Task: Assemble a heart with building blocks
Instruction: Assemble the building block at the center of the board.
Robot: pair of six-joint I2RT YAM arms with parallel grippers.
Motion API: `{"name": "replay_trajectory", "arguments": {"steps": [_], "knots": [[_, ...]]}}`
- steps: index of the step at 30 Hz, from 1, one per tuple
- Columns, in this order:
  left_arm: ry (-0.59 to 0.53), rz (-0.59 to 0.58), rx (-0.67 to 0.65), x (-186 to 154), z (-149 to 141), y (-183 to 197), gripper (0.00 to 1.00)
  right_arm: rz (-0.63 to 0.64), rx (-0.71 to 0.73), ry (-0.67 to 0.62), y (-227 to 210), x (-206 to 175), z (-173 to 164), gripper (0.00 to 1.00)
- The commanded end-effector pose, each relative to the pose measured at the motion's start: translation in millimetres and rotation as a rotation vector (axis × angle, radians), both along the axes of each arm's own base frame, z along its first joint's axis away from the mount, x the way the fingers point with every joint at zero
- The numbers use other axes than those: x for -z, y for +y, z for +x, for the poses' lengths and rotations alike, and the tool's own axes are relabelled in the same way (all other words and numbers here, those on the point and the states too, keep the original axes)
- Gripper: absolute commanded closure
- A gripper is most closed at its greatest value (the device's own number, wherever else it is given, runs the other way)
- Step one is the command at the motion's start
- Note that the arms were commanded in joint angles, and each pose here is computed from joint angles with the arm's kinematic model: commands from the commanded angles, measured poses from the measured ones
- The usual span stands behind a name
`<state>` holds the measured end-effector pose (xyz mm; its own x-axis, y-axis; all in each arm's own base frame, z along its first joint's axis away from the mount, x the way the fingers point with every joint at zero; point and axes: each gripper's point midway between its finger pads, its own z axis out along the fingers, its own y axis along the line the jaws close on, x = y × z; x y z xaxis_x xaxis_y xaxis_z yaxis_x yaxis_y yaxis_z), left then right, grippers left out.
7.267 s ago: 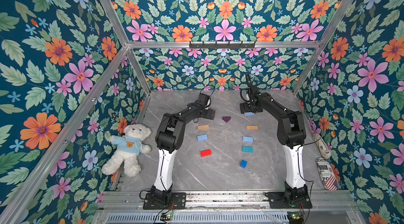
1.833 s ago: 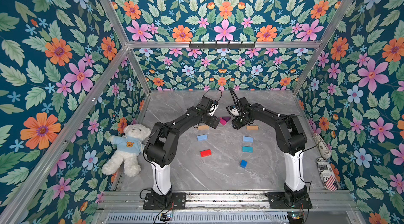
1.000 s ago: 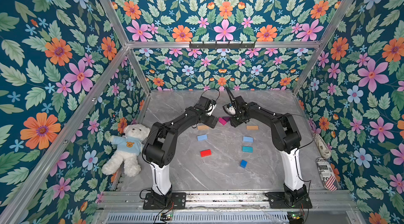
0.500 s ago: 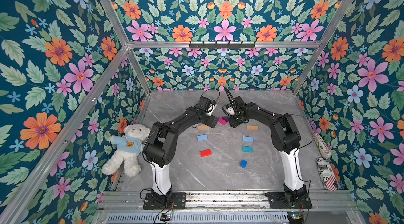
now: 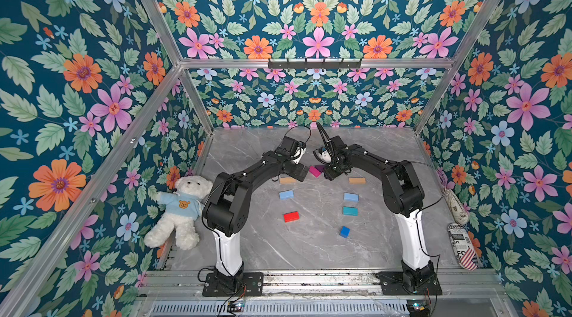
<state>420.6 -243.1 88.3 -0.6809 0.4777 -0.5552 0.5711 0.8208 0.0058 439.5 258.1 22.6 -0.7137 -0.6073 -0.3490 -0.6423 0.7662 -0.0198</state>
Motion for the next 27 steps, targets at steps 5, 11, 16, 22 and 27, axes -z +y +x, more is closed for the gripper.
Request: {"name": "replay_trajectory", "arguments": {"steps": [5,11,16,22,27], "knots": [[-0.023,-0.004,0.005,-3.1,5.2,0.3,0.00,-0.015,-0.007,0.035,-1.5,10.2,-6.0,0.57],[-0.022,-0.004,0.005,-2.6,5.8,-0.2,0.00,-0.015,-0.008,0.044,-0.7,13.8,-6.9,0.55],[-0.019,-0.002,0.003,-1.2,5.6,1.0,0.00,-0.018,-0.009,0.053,-0.7,16.2,-8.0,0.54],[-0.016,-0.002,0.003,-0.2,5.5,1.4,0.00,-0.011,-0.017,0.083,0.0,17.7,-14.0,0.45],[-0.007,0.000,0.002,2.8,3.5,2.3,0.00,-0.009,-0.019,0.130,-1.0,21.3,-23.9,0.19]]}}
